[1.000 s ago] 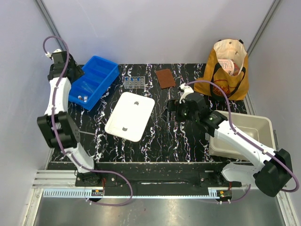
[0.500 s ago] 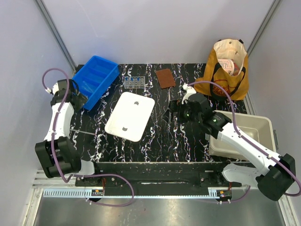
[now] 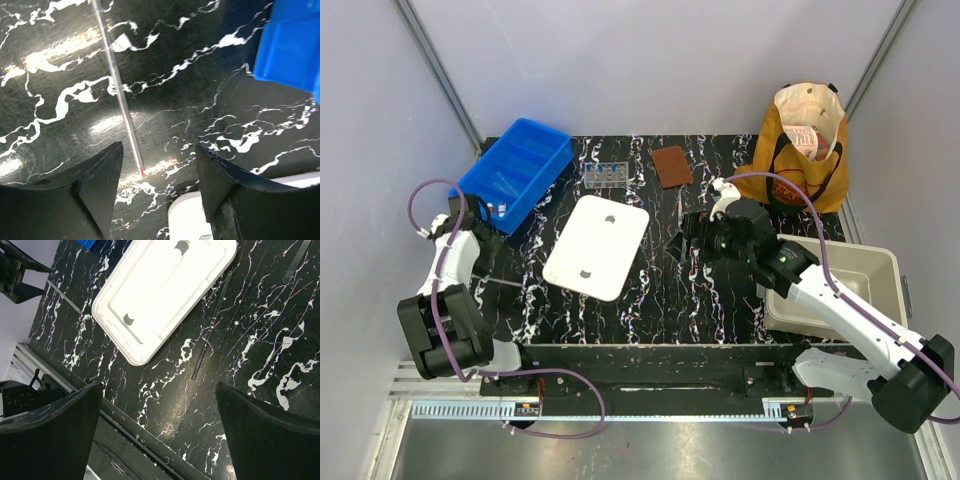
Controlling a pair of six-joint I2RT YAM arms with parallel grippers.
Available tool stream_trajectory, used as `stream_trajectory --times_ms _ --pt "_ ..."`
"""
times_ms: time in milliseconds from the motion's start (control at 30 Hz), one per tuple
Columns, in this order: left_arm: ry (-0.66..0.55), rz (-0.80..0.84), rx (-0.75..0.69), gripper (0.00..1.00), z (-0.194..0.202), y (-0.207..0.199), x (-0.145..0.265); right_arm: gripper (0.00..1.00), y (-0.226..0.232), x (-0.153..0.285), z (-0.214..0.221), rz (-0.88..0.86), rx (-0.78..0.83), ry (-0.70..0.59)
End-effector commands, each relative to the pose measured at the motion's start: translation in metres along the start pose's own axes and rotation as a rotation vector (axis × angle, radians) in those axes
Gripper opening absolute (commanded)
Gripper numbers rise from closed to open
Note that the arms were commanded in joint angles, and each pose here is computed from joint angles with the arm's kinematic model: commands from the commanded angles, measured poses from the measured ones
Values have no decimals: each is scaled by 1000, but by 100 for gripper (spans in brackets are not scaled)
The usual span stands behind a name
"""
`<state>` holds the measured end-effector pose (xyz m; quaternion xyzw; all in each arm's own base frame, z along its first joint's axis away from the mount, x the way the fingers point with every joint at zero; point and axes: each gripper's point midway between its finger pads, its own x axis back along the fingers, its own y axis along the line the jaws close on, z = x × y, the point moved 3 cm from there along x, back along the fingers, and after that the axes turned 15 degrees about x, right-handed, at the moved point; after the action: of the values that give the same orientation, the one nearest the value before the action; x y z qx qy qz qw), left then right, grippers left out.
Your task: Organize the chemistry lab equipment
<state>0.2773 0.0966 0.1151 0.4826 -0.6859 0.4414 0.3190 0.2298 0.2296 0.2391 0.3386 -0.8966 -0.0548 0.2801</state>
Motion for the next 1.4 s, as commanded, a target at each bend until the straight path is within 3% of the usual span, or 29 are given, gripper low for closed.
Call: stream_trajectory --times_ms 0,567,1033,1267,1367 --pt "-51 -23 84 63 -4 8 -4 100 13 8 -19 -59 11 -61" --pt "11 -128 151 47 24 34 -34 100 17 7 -18 -90 28 -62" --pt "67 -225 160 41 41 47 -53 100 18 5 -19 -102 40 -71" --pt "83 -245 171 34 47 52 -57 100 18 4 -18 -106 43 -69" --pt "93 -250 171 24 48 52 -57 100 18 5 -18 -107 42 -73"
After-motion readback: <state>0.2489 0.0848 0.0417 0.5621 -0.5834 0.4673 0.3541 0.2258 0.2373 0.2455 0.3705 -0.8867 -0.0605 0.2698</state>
